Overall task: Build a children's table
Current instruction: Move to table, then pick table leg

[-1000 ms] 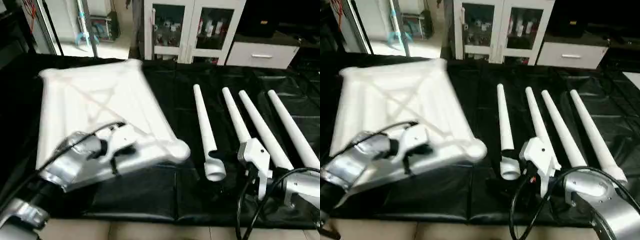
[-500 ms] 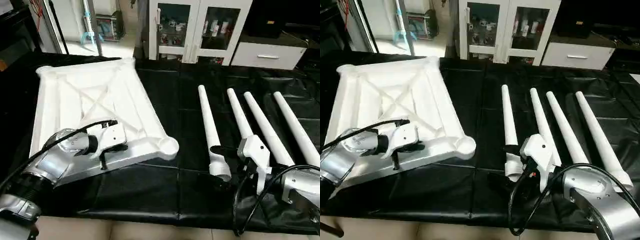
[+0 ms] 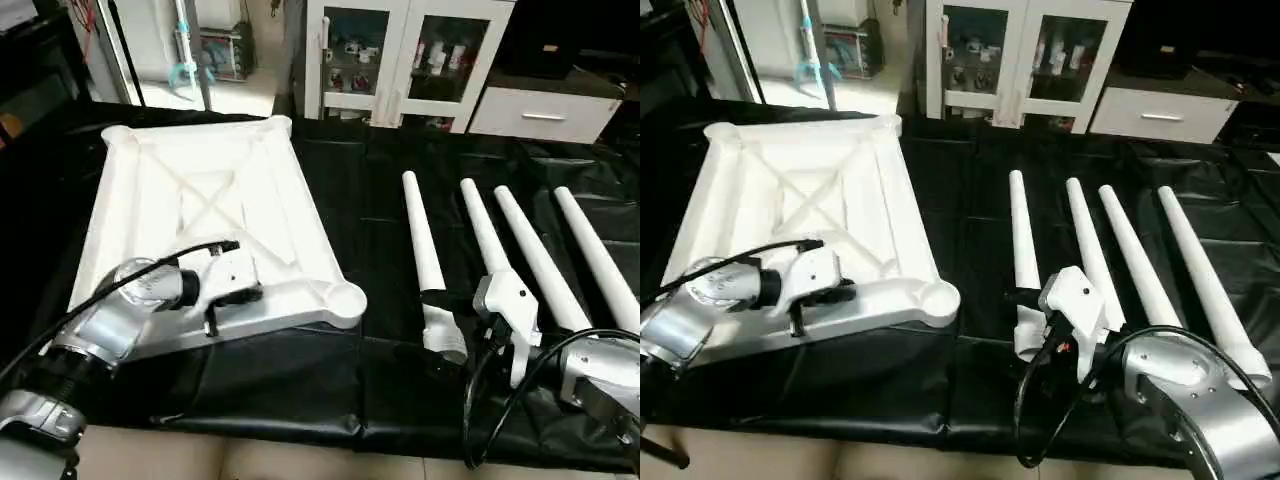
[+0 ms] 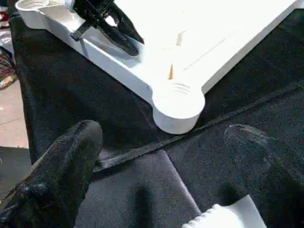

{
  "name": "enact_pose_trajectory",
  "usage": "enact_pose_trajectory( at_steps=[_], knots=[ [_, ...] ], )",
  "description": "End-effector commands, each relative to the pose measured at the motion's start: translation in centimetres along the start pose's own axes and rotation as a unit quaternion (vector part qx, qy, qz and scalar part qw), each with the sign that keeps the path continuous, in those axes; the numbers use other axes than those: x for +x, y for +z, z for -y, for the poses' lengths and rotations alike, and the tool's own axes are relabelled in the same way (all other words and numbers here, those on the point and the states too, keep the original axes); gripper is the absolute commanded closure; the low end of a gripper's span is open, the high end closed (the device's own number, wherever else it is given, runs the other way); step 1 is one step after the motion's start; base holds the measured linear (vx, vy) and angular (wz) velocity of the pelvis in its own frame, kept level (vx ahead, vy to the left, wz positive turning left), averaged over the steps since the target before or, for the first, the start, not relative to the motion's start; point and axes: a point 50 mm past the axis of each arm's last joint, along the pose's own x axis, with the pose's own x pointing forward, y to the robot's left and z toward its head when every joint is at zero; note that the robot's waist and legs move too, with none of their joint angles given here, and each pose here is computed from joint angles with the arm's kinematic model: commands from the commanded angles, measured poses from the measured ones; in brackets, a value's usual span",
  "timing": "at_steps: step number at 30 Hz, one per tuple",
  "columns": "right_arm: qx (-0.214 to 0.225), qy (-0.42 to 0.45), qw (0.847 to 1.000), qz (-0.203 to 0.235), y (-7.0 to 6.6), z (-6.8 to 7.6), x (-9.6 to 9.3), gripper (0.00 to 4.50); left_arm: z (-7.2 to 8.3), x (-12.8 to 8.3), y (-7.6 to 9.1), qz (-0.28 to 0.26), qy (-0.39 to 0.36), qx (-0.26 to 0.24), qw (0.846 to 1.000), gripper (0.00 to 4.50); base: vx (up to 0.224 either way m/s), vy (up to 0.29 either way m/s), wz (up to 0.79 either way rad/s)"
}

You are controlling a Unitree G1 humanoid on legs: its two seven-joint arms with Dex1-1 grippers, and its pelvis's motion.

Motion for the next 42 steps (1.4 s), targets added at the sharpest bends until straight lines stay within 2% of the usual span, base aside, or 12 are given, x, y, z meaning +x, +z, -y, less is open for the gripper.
enact_pose_trajectory(
  at_steps=[1,5,9,11,15,17,21,23,28,34,40,42],
  knots=[
    [0.004,-0.01,1.0,0.022,0.9,0.3,-0.2,0.0,-0.8,-1.2,0.3,0.017,0.012,-0.013,1.0,3.49,0.0,0.0,0.0],
    [0.027,-0.026,0.999,0.025,1.1,0.7,-0.3,0.0,-0.7,-2.1,0.8,0.041,0.001,-0.035,0.999,3.15,0.0,0.0,0.0],
    [0.047,-0.098,0.993,0.04,2.1,2.3,0.1,0.0,-0.4,-3.4,1.9,0.081,0.005,-0.051,0.995,2.97,0.0,0.0,0.0],
    [0.071,-0.165,0.983,0.047,2.8,4.2,0.7,0.0,-0.2,-4.0,3.6,0.131,0.021,-0.062,0.989,2.82,0.0,0.0,0.0],
    [0.093,-0.196,0.975,0.052,3.7,5.5,1.5,0.0,-0.1,-4.4,5.6,0.183,0.029,-0.085,0.979,2.82,0.0,0.0,0.0],
    [0.101,-0.238,0.966,0.018,4.3,7.0,2.8,0.0,-0.3,-4.0,7.4,0.218,0.062,-0.098,0.969,2.82,0.0,0.0,0.0],
    [0.101,-0.29,0.951,-0.034,4.2,8.6,3.6,0.0,1.0,-3.4,8.4,0.233,0.021,-0.102,0.967,2.82,0.0,0.0,0.0],
    [0.137,-0.288,0.944,-0.078,3.6,9.3,4.1,0.0,2.7,-3.1,9.3,0.241,-0.044,-0.105,0.964,2.82,0.0,0.0,0.0],
    [0.192,-0.285,0.927,-0.151,2.2,9.6,4.8,0.0,3.3,-2.7,10.9,0.251,-0.075,-0.105,0.959,2.82,0.0,0.0,0.0],
    [0.257,-0.248,0.915,-0.185,0.6,8.8,5.7,0.0,4.0,-2.2,12.1,0.251,-0.103,-0.091,0.958,2.82,0.0,0.0,0.0],
    [0.286,-0.235,0.901,-0.226,-1.1,8.0,6.0,0.16,4.4,-2.2,12.4,0.237,-0.109,-0.08,0.962,2.74,0.0,0.0,0.0],
    [0.315,-0.238,0.887,-0.239,-2.2,7.8,5.8,0.26,4.5,-2.3,12.3,0.229,-0.112,-0.077,0.964,2.7,0.0,0.0,0.0]
  ],
)
